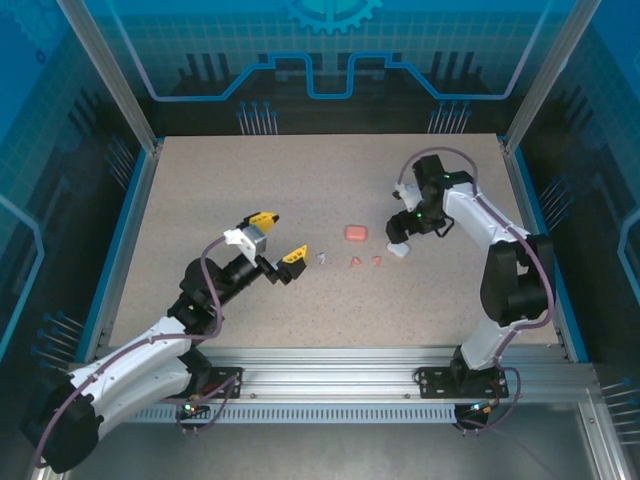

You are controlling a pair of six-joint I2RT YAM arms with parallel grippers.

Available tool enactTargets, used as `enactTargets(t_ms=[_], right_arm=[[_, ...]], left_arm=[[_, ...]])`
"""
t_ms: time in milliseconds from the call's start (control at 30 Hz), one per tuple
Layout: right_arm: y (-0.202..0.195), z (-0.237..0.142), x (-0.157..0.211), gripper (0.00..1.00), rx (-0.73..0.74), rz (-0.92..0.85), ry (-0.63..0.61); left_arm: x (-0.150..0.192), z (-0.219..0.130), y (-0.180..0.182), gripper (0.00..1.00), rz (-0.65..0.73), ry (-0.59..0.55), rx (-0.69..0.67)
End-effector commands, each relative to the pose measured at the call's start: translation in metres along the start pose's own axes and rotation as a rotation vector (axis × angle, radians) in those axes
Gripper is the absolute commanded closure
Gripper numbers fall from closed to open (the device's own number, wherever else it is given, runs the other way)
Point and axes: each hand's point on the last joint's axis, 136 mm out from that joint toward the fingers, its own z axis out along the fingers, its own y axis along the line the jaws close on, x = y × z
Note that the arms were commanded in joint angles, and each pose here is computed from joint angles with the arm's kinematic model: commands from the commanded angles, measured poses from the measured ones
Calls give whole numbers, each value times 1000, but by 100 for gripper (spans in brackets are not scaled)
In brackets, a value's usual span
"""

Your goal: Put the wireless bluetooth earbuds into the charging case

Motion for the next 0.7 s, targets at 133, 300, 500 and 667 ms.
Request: enactTargets(t_ms=[133, 300, 500, 667], right_arm=[[17, -5, -28, 0, 63, -232, 53], [36, 21, -35, 0, 40, -423, 177], [48, 47, -48, 0, 0, -550, 244], [64, 64, -55, 0, -46, -627, 257]], left_arm=[[-9, -6, 4, 1, -1, -11, -33], [-8, -9, 4, 1, 10, 2, -36], [-8, -11, 4, 1, 13, 0, -38], [-6, -12, 4, 1, 13, 5, -38]])
